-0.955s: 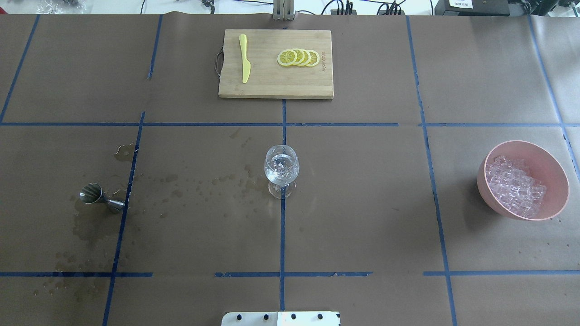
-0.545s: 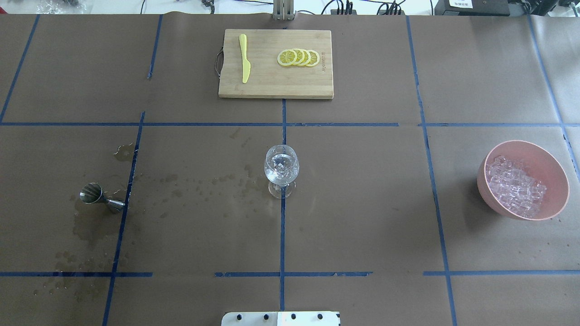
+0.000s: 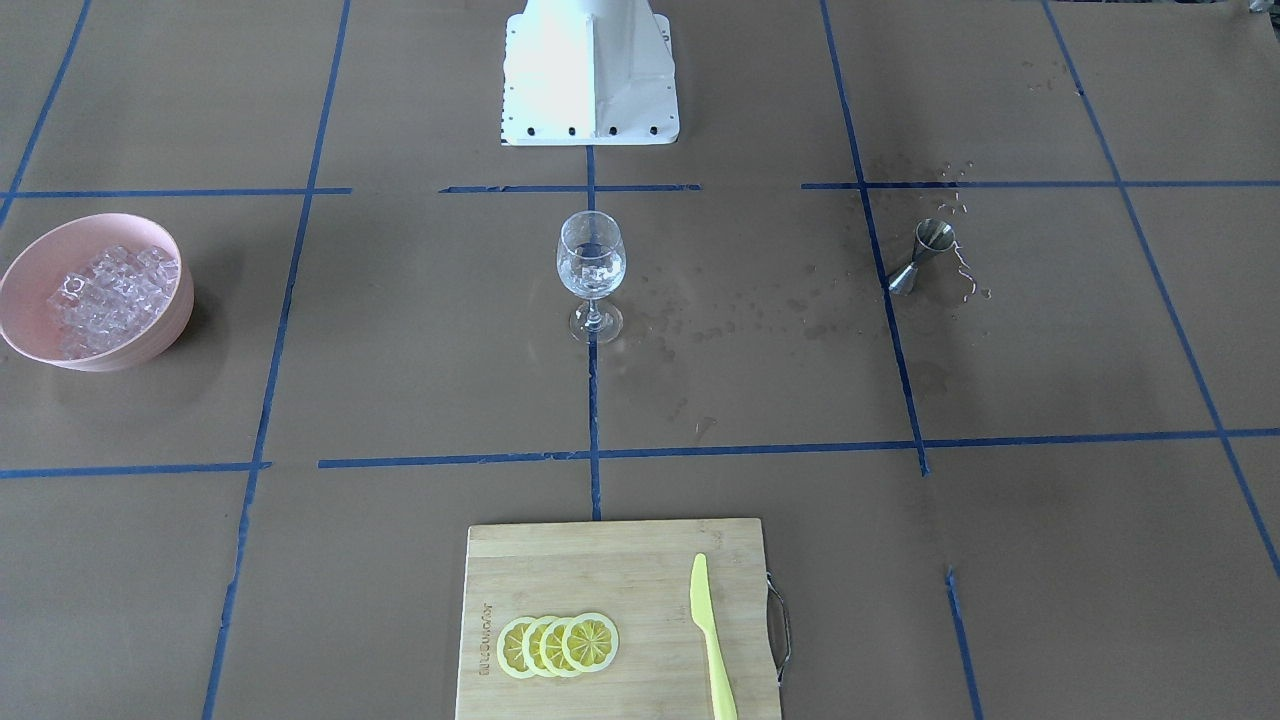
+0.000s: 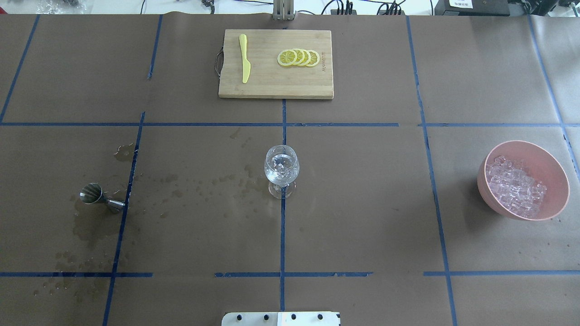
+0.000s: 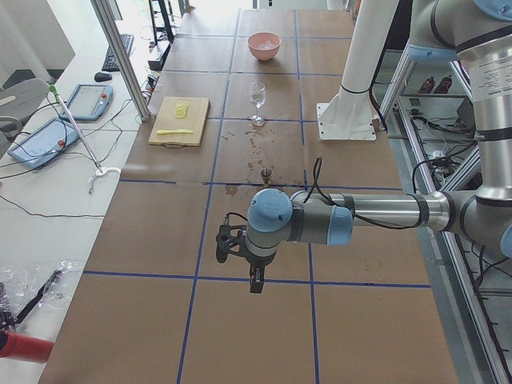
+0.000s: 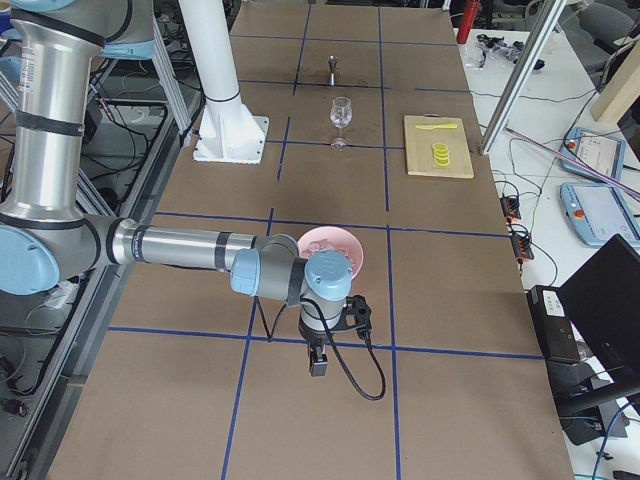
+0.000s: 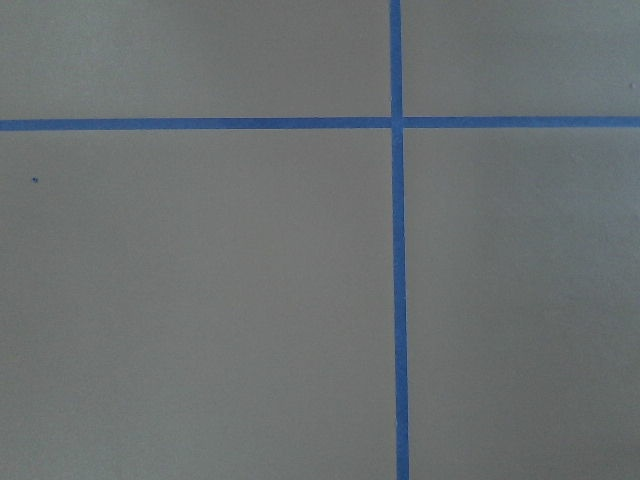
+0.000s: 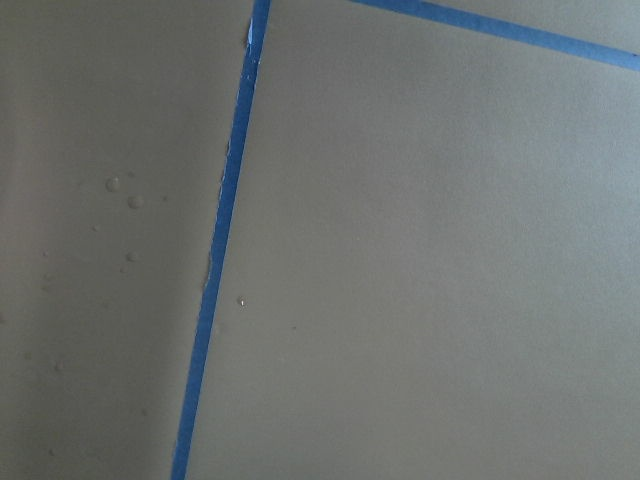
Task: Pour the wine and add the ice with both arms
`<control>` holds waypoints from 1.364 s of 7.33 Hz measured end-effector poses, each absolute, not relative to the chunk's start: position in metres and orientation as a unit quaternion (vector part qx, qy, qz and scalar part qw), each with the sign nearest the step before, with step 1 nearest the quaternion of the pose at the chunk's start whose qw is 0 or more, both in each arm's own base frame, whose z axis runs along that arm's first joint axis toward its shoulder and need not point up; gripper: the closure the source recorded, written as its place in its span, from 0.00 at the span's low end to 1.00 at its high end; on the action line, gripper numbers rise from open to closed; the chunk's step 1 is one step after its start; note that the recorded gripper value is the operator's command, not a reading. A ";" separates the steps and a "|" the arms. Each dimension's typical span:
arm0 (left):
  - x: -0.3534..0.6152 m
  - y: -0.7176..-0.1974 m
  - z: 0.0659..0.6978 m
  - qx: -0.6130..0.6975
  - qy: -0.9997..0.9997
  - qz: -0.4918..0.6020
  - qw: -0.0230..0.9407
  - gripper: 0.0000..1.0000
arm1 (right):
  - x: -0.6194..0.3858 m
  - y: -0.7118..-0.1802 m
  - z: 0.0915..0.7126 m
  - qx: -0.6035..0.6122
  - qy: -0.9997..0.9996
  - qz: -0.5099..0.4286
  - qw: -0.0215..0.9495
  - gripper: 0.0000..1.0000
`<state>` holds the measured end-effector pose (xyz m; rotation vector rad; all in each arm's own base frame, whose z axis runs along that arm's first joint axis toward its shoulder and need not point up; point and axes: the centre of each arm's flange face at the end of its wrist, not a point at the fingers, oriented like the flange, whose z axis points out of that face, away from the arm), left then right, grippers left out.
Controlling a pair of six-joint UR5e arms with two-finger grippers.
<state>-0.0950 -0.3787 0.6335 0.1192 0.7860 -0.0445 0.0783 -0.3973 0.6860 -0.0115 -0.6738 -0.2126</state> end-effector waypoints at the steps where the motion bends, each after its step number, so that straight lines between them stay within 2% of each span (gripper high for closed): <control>1: -0.095 -0.379 0.633 0.059 0.384 -0.021 0.921 0.00 | 0.078 -0.399 0.683 0.004 -0.331 -0.106 0.937 0.00; 7: -0.095 -0.387 0.624 0.075 0.385 -0.014 0.920 0.00 | 0.074 -0.401 0.670 0.022 -0.376 -0.100 0.921 0.00; 10: -0.094 -0.388 0.624 0.076 0.385 -0.013 0.920 0.00 | 0.078 -0.387 0.683 0.011 -0.369 -0.099 0.924 0.00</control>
